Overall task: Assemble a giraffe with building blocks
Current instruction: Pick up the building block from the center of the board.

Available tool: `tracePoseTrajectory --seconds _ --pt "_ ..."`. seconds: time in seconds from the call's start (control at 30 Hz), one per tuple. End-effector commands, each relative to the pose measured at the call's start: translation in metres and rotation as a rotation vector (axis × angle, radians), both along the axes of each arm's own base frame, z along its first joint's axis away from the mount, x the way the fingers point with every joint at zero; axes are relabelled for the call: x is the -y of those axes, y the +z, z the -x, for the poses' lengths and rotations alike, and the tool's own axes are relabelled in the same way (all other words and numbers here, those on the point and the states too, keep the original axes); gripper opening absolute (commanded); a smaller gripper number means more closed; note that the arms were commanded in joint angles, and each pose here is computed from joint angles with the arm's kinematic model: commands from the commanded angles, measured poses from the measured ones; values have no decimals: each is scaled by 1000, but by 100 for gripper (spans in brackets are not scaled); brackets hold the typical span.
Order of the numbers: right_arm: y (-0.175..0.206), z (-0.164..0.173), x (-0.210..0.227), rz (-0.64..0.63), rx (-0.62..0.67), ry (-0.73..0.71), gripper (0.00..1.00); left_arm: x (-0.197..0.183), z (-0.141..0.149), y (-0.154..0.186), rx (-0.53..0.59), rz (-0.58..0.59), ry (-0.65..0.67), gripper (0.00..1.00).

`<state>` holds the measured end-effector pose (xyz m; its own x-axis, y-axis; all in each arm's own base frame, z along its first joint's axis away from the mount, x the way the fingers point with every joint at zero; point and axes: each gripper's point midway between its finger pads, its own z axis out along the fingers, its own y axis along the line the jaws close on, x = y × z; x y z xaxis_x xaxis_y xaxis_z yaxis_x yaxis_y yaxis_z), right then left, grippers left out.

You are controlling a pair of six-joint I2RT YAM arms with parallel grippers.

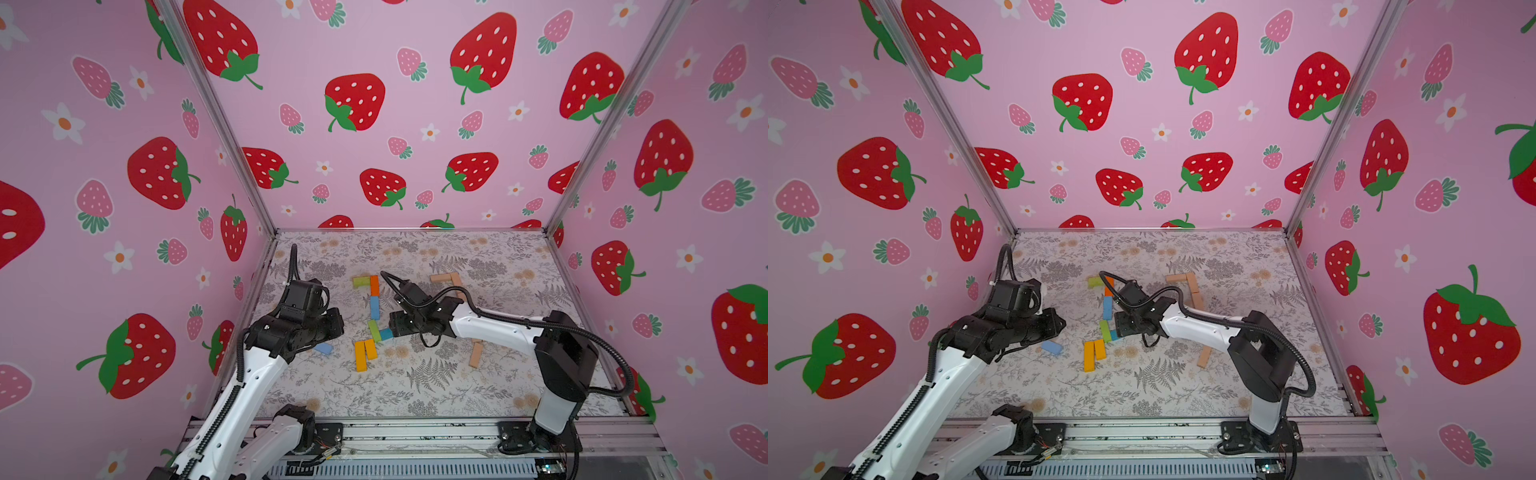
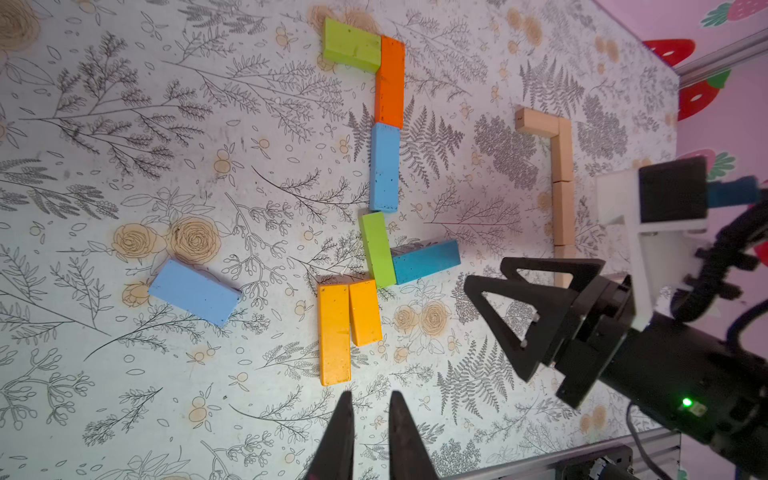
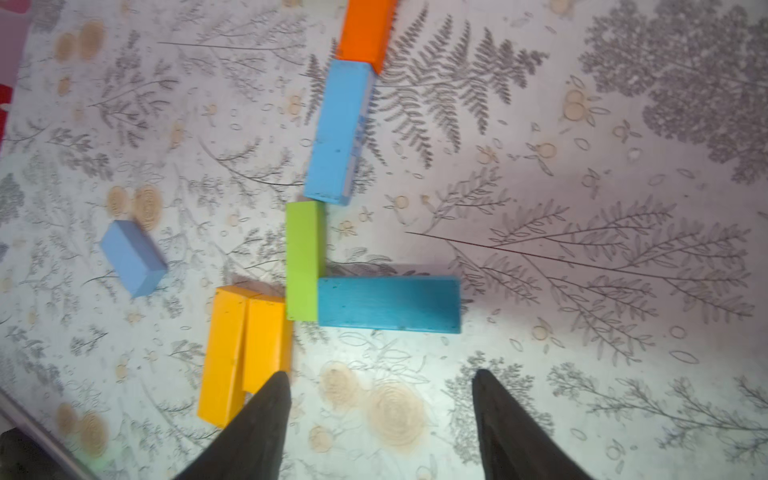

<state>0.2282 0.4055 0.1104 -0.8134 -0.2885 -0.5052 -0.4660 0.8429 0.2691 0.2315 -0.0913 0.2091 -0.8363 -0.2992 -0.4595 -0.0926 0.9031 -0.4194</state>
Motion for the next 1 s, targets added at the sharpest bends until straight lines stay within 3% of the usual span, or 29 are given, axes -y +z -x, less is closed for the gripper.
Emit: tracePoseTrajectory --seconds 0.0,0.3,0.33,0.97 --pt "-12 26 -1 144 -4 11 69 -12 5 38 99 3 58 20" --pt "-37 62 -40 263 -71 -57 69 -25 22 73 194 16 109 25" --pt "-40 79 -49 273 -75 -17 69 -25 24 73 196 17 110 25" --pt "-64 99 -90 288 -121 52 59 -26 32 69 196 20 99 28"
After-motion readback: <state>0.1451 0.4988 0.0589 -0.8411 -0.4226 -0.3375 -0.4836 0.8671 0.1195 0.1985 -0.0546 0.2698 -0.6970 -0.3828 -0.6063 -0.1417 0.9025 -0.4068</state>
